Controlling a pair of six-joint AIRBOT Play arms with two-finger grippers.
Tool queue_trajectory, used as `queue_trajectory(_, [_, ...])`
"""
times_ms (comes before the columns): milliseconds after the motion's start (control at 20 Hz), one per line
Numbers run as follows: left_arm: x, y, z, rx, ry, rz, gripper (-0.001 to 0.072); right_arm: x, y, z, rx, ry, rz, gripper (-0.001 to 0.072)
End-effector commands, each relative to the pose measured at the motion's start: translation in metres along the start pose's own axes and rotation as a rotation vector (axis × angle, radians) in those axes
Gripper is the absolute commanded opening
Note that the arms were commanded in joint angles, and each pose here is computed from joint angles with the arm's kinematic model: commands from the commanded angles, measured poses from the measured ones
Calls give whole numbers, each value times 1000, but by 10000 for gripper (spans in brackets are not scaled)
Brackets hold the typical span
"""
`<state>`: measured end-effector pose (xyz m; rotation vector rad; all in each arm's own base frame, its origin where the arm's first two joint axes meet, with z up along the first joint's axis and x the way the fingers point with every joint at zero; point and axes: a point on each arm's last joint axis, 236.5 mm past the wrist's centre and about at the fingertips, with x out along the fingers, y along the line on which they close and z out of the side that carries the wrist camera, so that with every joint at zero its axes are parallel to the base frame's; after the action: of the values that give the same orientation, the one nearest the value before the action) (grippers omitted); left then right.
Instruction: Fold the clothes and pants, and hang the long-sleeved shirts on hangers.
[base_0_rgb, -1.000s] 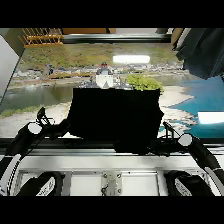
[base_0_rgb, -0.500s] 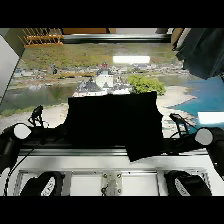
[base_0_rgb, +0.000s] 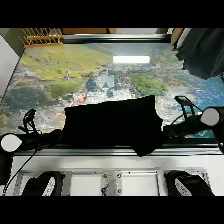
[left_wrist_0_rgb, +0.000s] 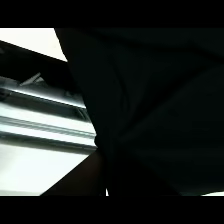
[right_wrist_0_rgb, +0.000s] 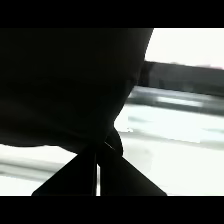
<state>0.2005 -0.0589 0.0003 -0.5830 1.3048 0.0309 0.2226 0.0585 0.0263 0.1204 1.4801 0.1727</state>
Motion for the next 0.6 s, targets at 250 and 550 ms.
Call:
queue_trajectory(250, [43, -20, 112, -24, -28, 21, 12, 12, 12, 139, 24, -177, 45, 15])
queue_trajectory(550, [79, -31, 175, -26, 11, 38, 11, 27, 8, 212, 74, -337, 51, 15])
